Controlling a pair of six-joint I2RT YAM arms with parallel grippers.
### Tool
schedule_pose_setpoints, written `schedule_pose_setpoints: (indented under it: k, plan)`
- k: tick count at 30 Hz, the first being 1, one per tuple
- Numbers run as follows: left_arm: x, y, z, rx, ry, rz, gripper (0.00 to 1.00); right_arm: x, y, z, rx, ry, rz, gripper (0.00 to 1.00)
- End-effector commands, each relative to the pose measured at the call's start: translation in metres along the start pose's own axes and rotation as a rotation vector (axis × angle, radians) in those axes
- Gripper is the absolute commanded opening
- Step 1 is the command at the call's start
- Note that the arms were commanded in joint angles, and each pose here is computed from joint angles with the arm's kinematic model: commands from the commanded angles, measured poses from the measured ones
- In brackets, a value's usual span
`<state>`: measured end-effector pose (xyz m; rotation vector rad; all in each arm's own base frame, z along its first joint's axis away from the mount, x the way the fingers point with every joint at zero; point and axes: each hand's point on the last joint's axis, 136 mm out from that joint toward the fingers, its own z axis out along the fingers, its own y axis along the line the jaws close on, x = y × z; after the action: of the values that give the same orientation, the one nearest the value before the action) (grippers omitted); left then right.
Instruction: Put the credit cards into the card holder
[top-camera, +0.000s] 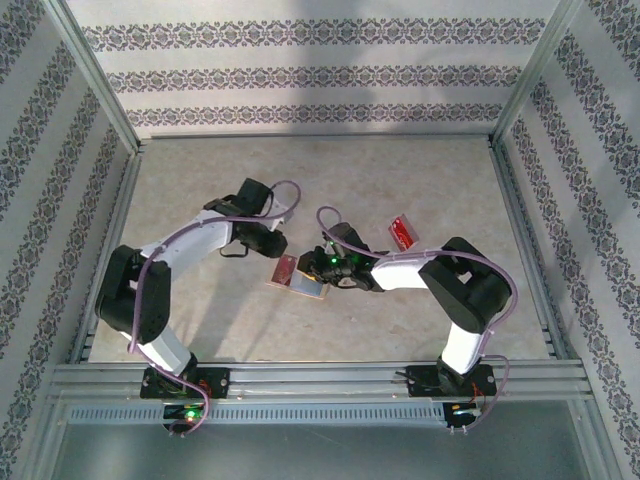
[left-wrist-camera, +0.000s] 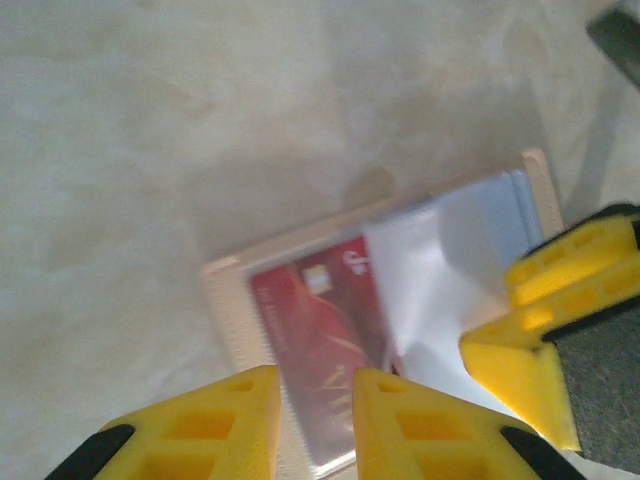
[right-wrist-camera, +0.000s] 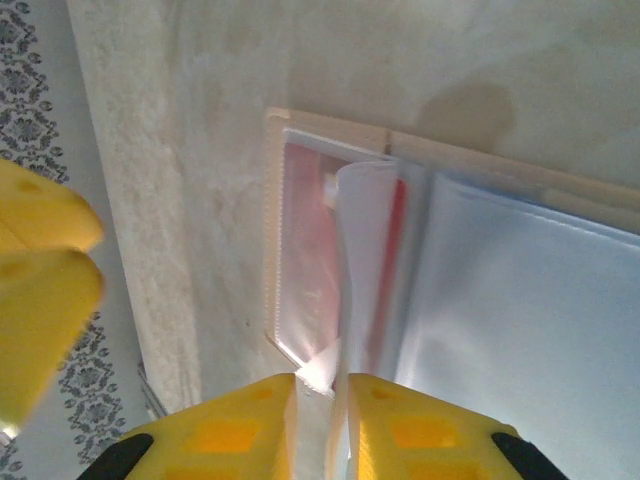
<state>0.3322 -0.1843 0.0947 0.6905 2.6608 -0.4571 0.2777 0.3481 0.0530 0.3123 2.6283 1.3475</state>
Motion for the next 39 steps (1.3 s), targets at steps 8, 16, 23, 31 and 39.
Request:
schedule_pose_setpoints:
  k: [8,16,23,31,39]
  plan:
    - [-0.002,0.029,-0.023,-0.045,-0.085,-0.058,0.27,0.002,0.02,0.026,-0.025,0.068,-0.032,0.27]
    - [-0.005,0.038,-0.03,-0.07,-0.102,-0.066,0.27,0.005,0.022,0.047,-0.017,0.109,-0.039,0.3]
    - [-0.003,0.04,-0.029,-0.071,-0.105,-0.06,0.27,0.011,0.01,0.06,0.044,0.147,-0.046,0.33]
    - [-0.004,0.037,-0.033,-0.065,-0.127,-0.007,0.33,0.006,0.029,0.046,0.025,0.125,-0.078,0.33]
    - [-0.012,0.03,-0.041,-0.045,-0.15,0.061,0.54,-0.021,0.042,-0.014,0.17,0.028,-0.247,0.37]
